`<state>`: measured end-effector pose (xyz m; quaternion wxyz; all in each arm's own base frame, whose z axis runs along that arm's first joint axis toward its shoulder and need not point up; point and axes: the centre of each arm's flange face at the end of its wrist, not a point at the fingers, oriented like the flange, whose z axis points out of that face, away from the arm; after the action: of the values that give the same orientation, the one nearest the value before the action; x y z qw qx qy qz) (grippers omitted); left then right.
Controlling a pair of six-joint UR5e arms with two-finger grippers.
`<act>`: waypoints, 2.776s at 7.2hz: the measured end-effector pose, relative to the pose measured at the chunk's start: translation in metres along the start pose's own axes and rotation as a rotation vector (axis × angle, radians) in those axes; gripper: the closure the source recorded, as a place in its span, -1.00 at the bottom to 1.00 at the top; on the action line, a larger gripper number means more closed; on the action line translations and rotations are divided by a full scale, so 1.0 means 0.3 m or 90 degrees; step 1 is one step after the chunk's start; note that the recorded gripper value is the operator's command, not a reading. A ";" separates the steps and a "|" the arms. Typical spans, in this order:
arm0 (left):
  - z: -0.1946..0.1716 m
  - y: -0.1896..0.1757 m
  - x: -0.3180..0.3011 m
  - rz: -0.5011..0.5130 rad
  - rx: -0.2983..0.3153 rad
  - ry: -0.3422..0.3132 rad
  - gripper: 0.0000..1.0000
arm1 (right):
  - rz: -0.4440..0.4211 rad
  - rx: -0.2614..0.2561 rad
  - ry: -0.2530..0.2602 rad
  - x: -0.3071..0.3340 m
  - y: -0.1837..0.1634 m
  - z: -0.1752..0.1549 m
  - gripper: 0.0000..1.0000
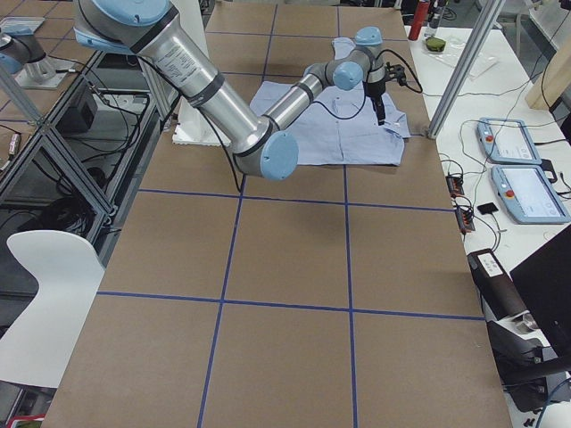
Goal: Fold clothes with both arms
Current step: 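Release the sleeve on the shirt and raise the right gripper away, then lower the left gripper onto the other sleeve cuff and grasp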
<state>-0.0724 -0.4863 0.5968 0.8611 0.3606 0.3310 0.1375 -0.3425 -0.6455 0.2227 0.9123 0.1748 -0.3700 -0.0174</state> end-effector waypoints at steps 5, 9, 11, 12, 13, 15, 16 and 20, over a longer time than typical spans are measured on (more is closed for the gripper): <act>0.348 0.130 0.132 -0.261 0.049 -0.013 -0.92 | -0.050 -0.045 -0.056 0.983 0.310 -0.255 -1.00; 0.618 0.247 0.223 -0.364 0.091 0.018 -0.74 | -0.018 -0.031 -0.050 1.113 0.430 -0.340 -1.00; 0.647 0.290 0.244 -0.385 0.104 0.024 -0.73 | -0.017 -0.030 -0.050 1.114 0.435 -0.344 -1.00; 0.669 0.298 0.275 -0.393 0.108 0.027 -0.73 | -0.017 -0.030 -0.049 1.114 0.436 -0.344 -1.00; 0.691 0.307 0.306 -0.397 0.106 0.030 -0.68 | -0.017 -0.030 -0.049 1.115 0.436 -0.344 -1.00; 0.719 0.325 0.338 -0.396 0.098 0.030 -0.57 | -0.017 -0.030 -0.049 1.114 0.436 -0.345 -1.00; 0.727 0.328 0.340 -0.396 0.095 0.029 -0.51 | -0.017 -0.029 -0.049 1.114 0.436 -0.346 -1.00; 0.794 0.302 0.320 -0.400 0.096 0.009 0.09 | -0.018 -0.028 -0.050 1.110 0.435 -0.350 -1.00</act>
<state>0.1586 -0.5033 0.7401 0.8299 0.3027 0.4412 -0.1578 -0.0422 -0.5446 0.4191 0.9003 0.1591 -0.4025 -0.0456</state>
